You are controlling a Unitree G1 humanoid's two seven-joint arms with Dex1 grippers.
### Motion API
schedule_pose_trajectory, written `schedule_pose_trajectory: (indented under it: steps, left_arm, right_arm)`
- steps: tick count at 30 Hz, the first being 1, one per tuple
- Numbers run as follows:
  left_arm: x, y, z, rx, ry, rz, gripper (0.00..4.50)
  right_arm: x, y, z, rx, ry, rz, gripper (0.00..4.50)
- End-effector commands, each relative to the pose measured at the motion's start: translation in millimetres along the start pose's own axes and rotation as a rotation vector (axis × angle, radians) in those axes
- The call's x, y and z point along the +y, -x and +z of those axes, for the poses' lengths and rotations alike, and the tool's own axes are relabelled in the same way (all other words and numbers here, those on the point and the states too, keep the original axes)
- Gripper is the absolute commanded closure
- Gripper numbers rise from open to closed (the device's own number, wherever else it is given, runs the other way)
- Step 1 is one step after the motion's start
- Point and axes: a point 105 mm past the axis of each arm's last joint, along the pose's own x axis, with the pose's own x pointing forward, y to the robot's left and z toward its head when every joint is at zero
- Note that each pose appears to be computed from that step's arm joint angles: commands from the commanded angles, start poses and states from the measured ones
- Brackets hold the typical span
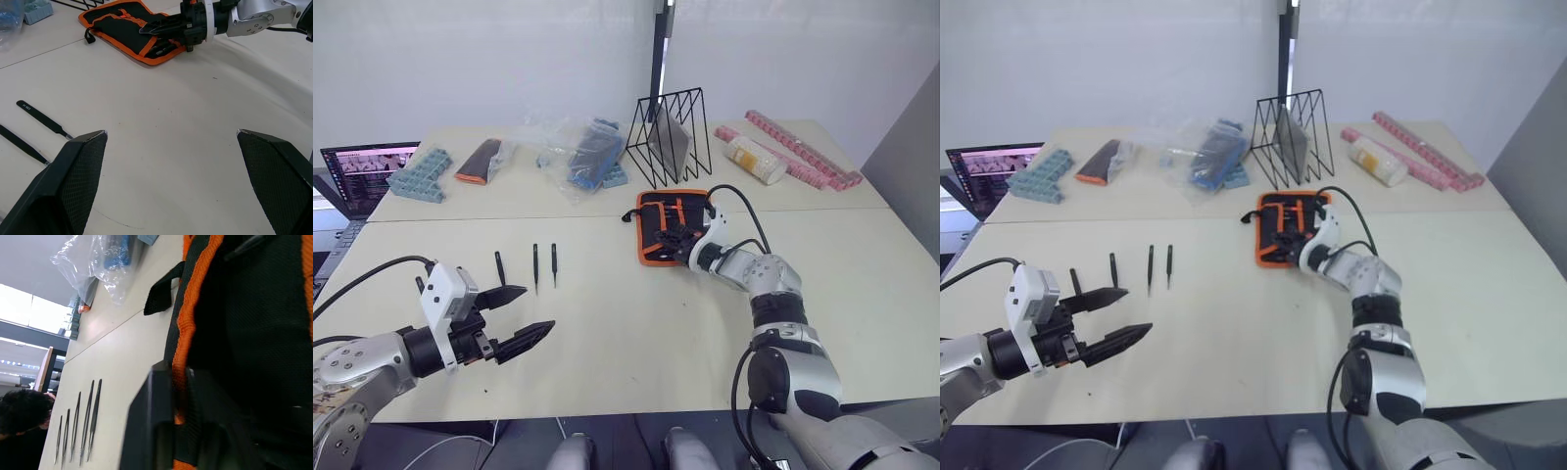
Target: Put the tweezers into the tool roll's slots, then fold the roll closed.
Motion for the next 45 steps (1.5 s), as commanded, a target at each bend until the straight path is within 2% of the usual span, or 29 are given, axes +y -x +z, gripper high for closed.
schedule_pose_trajectory:
  steps: [1,5,9,15,19,23,26,31,37,39,41,43,45]
  left_arm:
    - [-0.7,0.7,6.8,-0.024,-0.039,0.002,0.00]
    - [-0.9,0.5,6.6,-0.027,-0.040,0.004,0.00]
    - [-1.2,-0.4,7.4,-0.030,-0.042,0.000,0.00]
    - [-0.6,-5.1,8.8,-0.031,-0.047,-0.019,0.00]
    - [0.2,-7.8,9.8,-0.029,-0.055,-0.030,0.00]
    - [1.2,-9.8,9.0,-0.018,-0.061,-0.045,0.00]
    - [2.0,-12.5,9.8,-0.019,-0.063,-0.056,0.00]
    - [2.6,-17.4,9.3,-0.013,-0.068,-0.076,0.00]
    - [3.7,-33.6,0.6,0.044,-0.135,-0.102,0.00]
    - [11.0,-42.6,-6.7,0.097,-0.182,-0.083,0.00]
    - [17.7,-52.0,-4.2,0.104,-0.233,-0.098,0.00]
    - [32.4,-64.2,4.2,0.109,-0.282,-0.104,0.00]
    - [55.8,-77.5,11.6,0.142,-0.404,-0.096,0.00]
  right_arm:
    - [4.3,0.3,7.7,-0.028,0.005,0.017,4.46]
    - [4.3,3.3,13.8,-0.035,0.025,0.016,4.46]
    - [14.7,4.8,10.9,0.012,0.075,0.053,4.46]
    - [35.6,9.3,-26.9,0.208,0.242,0.137,4.46]
    - [31.5,26.4,-49.1,0.338,0.333,0.143,4.46]
    - [20.9,41.8,-50.8,0.411,0.532,0.115,4.46]
    - [25.0,49.5,-49.7,0.455,0.635,0.141,4.46]
    - [38.8,56.6,-57.7,0.514,0.705,0.218,4.46]
    - [44.8,65.3,-74.5,0.566,0.718,0.269,4.46]
    - [43.7,67.9,-78.2,0.578,0.723,0.269,4.46]
    - [42.0,71.5,-80.7,0.589,0.727,0.269,4.46]
    - [40.5,75.0,-82.0,0.598,0.731,0.268,4.46]
    - [38.3,75.9,-81.3,0.593,0.732,0.259,4.46]
